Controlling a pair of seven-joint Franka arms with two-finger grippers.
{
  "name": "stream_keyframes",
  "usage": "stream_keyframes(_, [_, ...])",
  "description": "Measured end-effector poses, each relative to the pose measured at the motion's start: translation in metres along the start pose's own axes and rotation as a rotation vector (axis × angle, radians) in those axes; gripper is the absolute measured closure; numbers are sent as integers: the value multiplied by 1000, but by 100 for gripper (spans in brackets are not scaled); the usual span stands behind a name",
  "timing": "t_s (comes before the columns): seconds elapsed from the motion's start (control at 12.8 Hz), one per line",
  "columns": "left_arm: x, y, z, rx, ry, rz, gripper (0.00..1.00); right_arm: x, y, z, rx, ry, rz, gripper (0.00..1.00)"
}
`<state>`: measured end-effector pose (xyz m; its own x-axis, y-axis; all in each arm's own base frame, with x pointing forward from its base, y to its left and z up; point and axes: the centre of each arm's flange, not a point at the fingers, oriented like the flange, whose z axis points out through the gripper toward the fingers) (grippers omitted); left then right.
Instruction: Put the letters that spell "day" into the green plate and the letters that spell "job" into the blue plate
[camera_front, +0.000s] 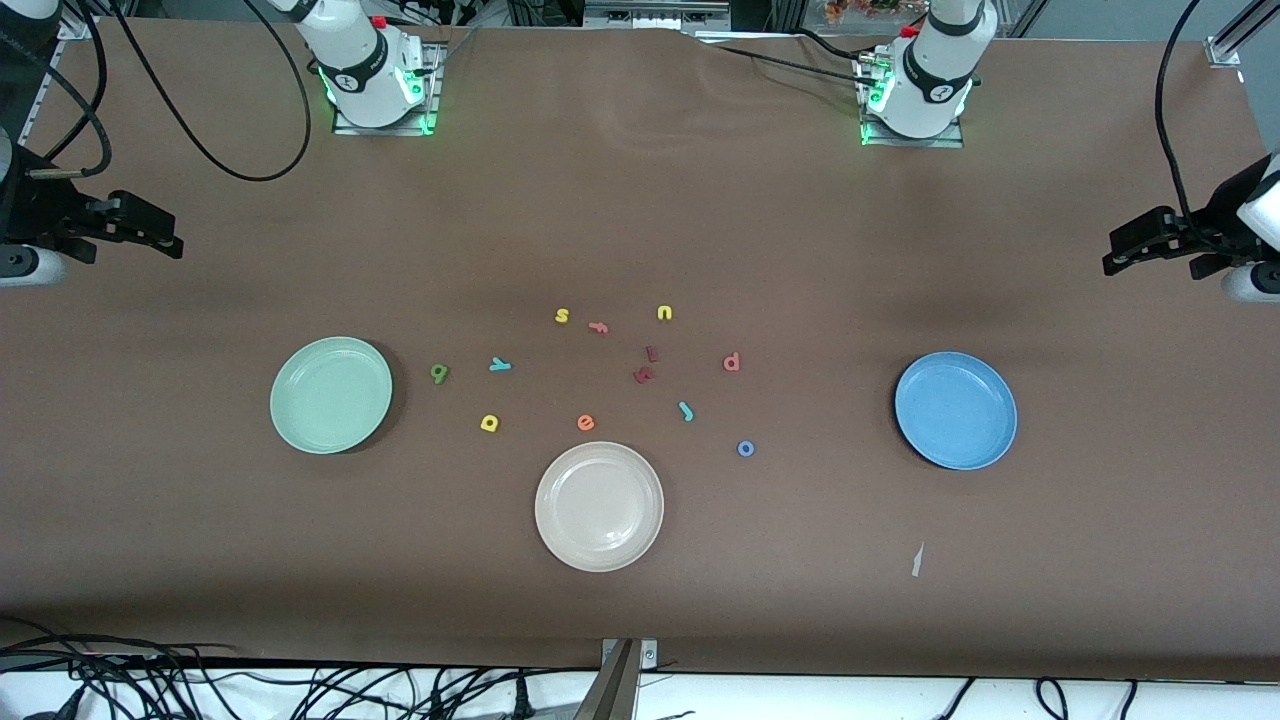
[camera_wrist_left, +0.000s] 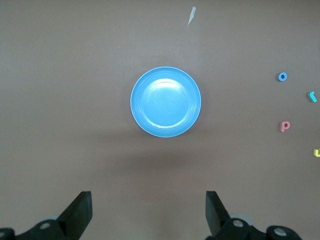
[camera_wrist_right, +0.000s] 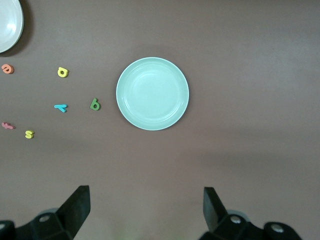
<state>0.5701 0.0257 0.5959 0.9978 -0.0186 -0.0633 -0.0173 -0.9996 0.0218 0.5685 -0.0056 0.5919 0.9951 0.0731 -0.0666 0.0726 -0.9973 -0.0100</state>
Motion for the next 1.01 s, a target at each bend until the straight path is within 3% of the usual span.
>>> stream_keyframes(1.01, [3, 0, 5, -1, -9, 0, 0, 0, 0, 1, 0, -2, -45, 0])
